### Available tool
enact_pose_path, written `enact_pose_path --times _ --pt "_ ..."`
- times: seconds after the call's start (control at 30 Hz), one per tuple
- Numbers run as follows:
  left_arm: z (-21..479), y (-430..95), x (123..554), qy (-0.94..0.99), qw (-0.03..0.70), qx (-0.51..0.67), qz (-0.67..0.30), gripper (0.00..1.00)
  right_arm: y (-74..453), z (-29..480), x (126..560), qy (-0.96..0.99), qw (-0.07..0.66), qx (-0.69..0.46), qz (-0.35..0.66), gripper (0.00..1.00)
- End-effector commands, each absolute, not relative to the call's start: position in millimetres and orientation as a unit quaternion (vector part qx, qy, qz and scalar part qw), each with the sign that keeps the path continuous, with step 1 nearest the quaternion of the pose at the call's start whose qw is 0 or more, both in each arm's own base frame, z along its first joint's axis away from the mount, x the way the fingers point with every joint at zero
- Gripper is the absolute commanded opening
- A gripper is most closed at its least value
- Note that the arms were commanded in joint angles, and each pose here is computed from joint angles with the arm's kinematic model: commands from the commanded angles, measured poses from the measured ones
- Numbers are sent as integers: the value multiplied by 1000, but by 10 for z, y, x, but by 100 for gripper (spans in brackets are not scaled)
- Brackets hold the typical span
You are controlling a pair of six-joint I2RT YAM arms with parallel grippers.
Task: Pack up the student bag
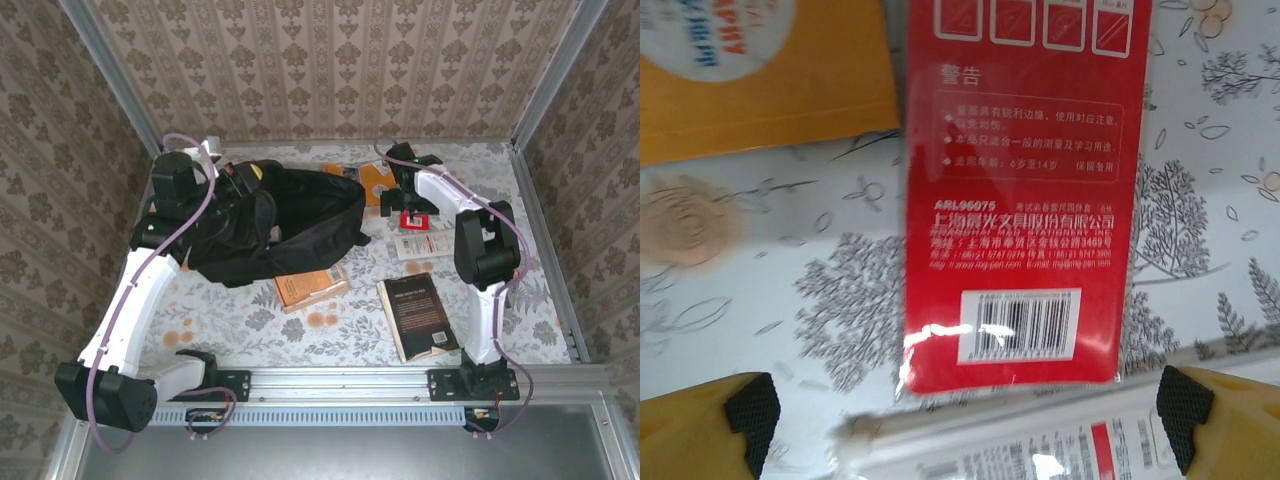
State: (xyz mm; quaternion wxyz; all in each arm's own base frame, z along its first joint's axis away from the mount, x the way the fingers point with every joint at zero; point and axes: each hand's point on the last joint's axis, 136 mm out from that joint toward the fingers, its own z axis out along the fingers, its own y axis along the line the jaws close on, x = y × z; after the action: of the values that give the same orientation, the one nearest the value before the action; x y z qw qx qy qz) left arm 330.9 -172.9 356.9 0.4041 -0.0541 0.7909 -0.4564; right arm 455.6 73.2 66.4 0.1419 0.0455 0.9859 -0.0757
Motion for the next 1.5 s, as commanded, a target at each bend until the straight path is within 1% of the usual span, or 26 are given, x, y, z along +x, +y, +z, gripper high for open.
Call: enact_pose_path --times 0.0,0.13,0.33,0.5,0.57,0.63,0.73,0.87,0.93,0.97,1.0,1.07,1.13,1.17,1.33,1.43,1.47 --pt "3936 -1668 3241 762 457 -22 -459 0 621 590 4546 989 107 31 -92 100" --pt "3916 -1653 3249 763 457 -22 -457 0 603 406 4581 992 83 33 -90 100" --pt "3922 -1632 3259 764 460 -21 -452 0 604 135 4582 997 44 46 -54 99" --pt "3938 -1625 3267 763 462 -21 -451 0 623 77 4600 997 33 53 -37 99" --pt "3936 -1627 3270 764 462 -21 -451 0 631 53 4590 998 26 50 -36 92" --pt "3933 -1624 3282 764 462 -22 -450 0 627 40 4580 998 21 47 -38 90" --pt "3919 -1629 3296 765 460 -23 -451 0 613 14 4558 998 11 42 -44 79" --pt "3920 -1629 3303 764 460 -24 -452 0 575 11 4549 998 9 44 -54 68" --pt "3924 -1631 3302 764 459 -24 -453 0 575 30 4542 998 10 45 -53 60" --pt "3919 -1632 3306 764 459 -24 -453 0 577 43 4546 998 13 45 -51 57" --pt "3920 -1634 3305 764 458 -24 -454 0 583 68 4553 998 17 46 -48 51" --pt "3914 -1634 3304 765 457 -25 -454 0 620 137 4573 998 30 49 -35 46" --pt "3925 -1639 3303 764 458 -24 -455 0 670 213 4590 998 41 55 -16 38" --pt "3923 -1637 3304 764 457 -26 -455 0 688 237 4596 997 45 57 -8 35" --pt "3956 -1642 3291 761 457 -25 -459 0 749 343 4597 996 58 67 20 8" --pt "3971 -1641 3284 760 458 -25 -460 0 770 413 4594 995 68 70 30 0" --pt "3973 -1637 3284 760 458 -26 -460 0 772 446 4590 995 71 70 30 0"
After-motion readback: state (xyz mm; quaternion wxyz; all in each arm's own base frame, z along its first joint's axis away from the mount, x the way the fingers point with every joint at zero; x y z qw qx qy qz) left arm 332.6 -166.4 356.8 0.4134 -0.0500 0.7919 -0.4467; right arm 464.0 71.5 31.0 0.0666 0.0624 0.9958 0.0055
